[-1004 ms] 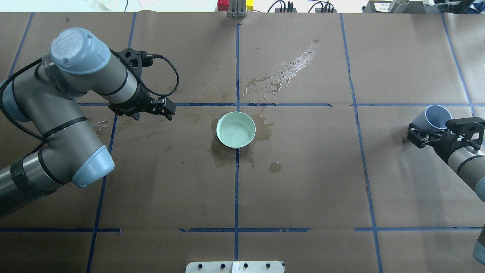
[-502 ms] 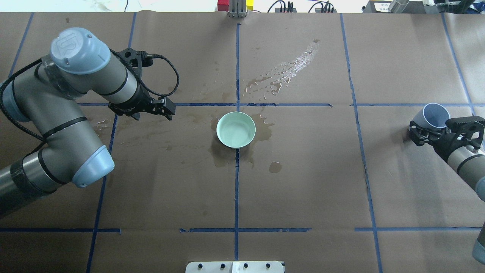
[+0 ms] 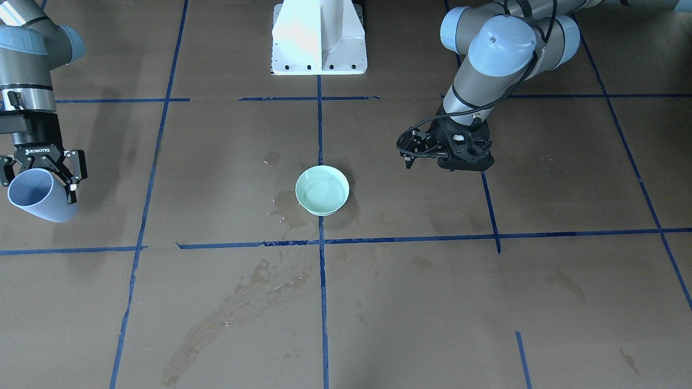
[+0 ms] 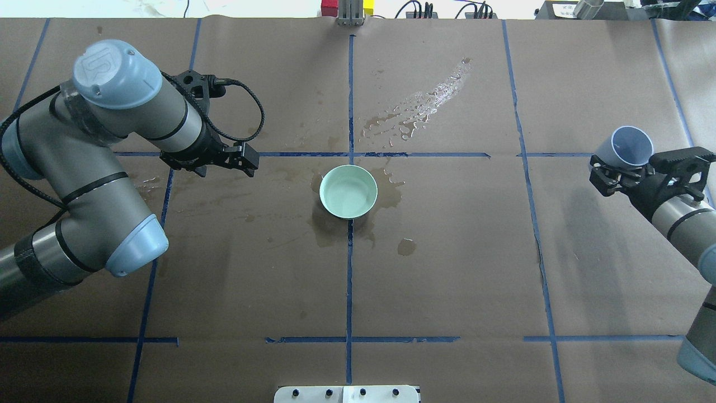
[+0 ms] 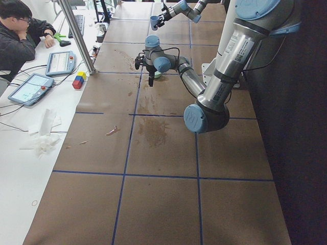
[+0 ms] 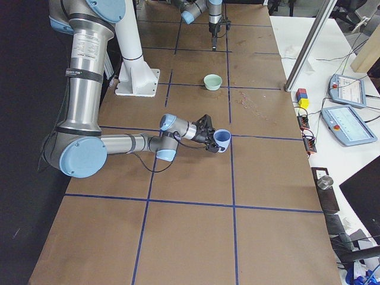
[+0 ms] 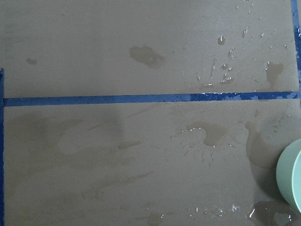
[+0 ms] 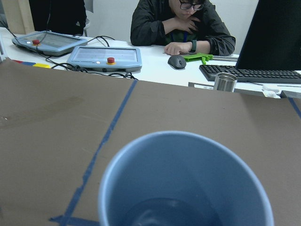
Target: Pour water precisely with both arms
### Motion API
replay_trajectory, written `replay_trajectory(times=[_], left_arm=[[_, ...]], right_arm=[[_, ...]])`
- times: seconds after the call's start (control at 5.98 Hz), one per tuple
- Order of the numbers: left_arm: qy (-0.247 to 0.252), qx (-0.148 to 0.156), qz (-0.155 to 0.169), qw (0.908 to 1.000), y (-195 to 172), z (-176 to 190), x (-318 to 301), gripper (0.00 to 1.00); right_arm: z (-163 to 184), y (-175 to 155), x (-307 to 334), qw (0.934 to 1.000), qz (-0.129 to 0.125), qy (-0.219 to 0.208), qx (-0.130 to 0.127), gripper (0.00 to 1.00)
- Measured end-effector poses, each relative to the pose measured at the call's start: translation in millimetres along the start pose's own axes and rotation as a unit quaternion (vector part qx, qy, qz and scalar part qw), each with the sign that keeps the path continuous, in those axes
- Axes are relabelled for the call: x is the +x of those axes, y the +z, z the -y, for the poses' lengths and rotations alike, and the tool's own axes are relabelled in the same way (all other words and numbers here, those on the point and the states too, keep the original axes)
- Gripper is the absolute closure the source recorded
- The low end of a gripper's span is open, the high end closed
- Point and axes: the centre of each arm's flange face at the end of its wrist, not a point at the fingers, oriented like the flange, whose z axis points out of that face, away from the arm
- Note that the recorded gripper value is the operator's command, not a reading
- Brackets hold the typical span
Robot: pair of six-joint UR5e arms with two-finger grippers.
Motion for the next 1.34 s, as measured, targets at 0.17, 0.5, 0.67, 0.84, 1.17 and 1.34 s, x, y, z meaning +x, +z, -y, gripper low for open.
replay_trajectory(times=[0.17,0.5,0.67,0.84,1.17,1.34], left_arm=[[0.0,0.0,0.0,1.0,0,0,0,0.0],[0.001,0.0,0.0,1.0,0,-1,1,0.0],[0.001,0.0,-0.001,1.0,0,-1,1,0.0],[0.001,0.0,-0.001,1.0,0,-1,1,0.0],[0.001,0.0,-0.001,1.0,0,-1,1,0.0],[0.001,-0.001,-0.002,1.0,-1,-1,1,0.0]], right_arm=[[16,5,-21,0.9999,0.008,-0.011,0.009,0.83],[39,-2,-45,0.9984,0.022,-0.048,0.023,0.88],[47,-1,-56,0.9979,0.028,-0.052,0.028,0.92],[55,4,-73,0.9975,0.032,-0.055,0.031,0.95],[72,23,-133,0.9964,0.033,-0.076,0.017,0.98],[78,32,-181,0.9954,0.034,-0.089,0.001,0.99]])
